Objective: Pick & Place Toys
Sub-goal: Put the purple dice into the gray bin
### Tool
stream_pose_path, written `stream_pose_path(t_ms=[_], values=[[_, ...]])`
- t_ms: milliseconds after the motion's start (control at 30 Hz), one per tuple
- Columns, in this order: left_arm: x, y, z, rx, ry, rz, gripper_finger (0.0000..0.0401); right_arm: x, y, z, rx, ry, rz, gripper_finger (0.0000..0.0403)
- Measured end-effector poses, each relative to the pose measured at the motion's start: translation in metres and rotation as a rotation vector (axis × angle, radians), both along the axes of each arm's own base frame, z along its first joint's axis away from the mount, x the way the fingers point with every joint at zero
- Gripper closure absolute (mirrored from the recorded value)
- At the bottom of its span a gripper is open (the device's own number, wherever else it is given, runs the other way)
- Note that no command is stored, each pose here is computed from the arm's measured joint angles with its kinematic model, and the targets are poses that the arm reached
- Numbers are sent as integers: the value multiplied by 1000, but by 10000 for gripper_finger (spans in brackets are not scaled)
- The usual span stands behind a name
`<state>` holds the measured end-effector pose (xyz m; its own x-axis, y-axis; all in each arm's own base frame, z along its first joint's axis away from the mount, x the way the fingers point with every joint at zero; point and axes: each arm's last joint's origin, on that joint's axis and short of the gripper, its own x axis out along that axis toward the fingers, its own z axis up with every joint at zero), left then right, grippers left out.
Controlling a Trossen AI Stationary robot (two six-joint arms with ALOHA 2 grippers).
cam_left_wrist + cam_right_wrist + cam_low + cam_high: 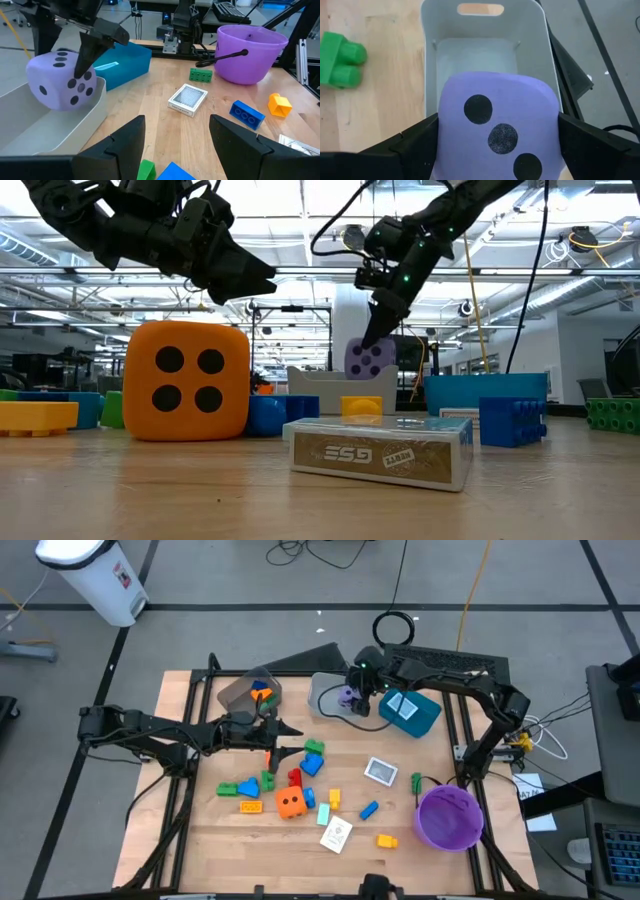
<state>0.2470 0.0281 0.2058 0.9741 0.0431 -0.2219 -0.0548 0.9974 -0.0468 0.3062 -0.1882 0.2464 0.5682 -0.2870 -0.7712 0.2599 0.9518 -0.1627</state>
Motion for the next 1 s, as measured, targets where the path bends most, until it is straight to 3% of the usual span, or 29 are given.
stream_pose_path(t_ms=[1000], values=[[10,1,-14,-10,12,2,171,-12,1,-24,93,33,32,62]])
